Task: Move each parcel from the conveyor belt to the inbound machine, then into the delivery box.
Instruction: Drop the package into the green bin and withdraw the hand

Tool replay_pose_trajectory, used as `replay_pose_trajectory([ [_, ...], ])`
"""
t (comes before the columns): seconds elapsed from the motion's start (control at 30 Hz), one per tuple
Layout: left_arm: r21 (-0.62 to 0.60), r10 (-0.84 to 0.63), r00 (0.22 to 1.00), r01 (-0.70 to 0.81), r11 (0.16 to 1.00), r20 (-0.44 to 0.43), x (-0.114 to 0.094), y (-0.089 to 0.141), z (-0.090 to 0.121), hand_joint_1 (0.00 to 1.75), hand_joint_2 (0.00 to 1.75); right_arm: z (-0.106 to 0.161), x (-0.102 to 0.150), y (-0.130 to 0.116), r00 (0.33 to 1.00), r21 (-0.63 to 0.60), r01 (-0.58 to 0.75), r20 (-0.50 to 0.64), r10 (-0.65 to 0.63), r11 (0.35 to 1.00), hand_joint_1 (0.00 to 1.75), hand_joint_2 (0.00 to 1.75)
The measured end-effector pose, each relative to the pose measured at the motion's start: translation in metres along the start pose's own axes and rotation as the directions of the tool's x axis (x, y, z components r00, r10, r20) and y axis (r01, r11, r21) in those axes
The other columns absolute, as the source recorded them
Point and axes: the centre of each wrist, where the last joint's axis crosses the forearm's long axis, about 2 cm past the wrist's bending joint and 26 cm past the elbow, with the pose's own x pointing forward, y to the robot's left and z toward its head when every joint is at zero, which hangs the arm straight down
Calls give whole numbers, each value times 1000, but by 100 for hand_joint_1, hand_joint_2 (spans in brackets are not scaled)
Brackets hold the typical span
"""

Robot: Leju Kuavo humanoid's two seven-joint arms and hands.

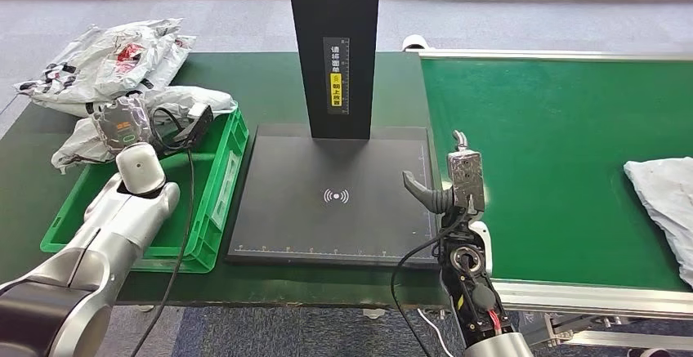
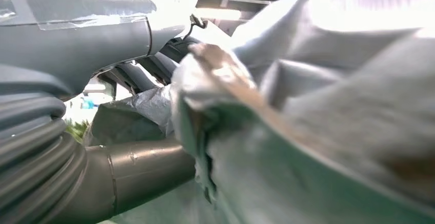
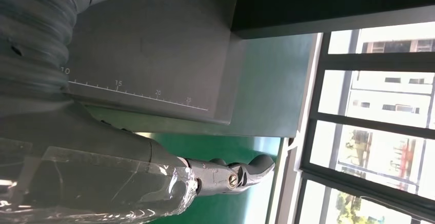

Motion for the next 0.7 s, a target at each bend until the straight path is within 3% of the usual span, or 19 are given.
replay_pose_trajectory([
  [0.23, -201, -132, 990, 121, 972, -46, -18, -21, 1, 175, 175, 0, -2, 0, 1000, 9, -7, -12, 7, 1000, 0, 175],
  [0.37, -238, -122, 991, 106, 965, -52, -23, -27, 3, 0, 175, 0, -2, 0, 1000, 12, -12, -20, 12, 1000, 0, 175],
  [0.4, -240, -105, 993, 91, 967, -45, -23, -27, 4, 0, 175, 0, -2, -1, 1000, 11, -13, -20, 13, 1000, 0, 175],
  [0.53, -209, 28, 1000, -25, 978, 8, -17, -26, 7, 0, 0, 0, -2, -1, 999, 5, -20, -30, 20, 1000, 0, 175],
  [0.7, -47, 289, 955, -286, 957, 72, -10, -13, 5, 0, 0, 2, -4, -6, 999, -9, -20, -38, 19, 1000, 0, 175],
])
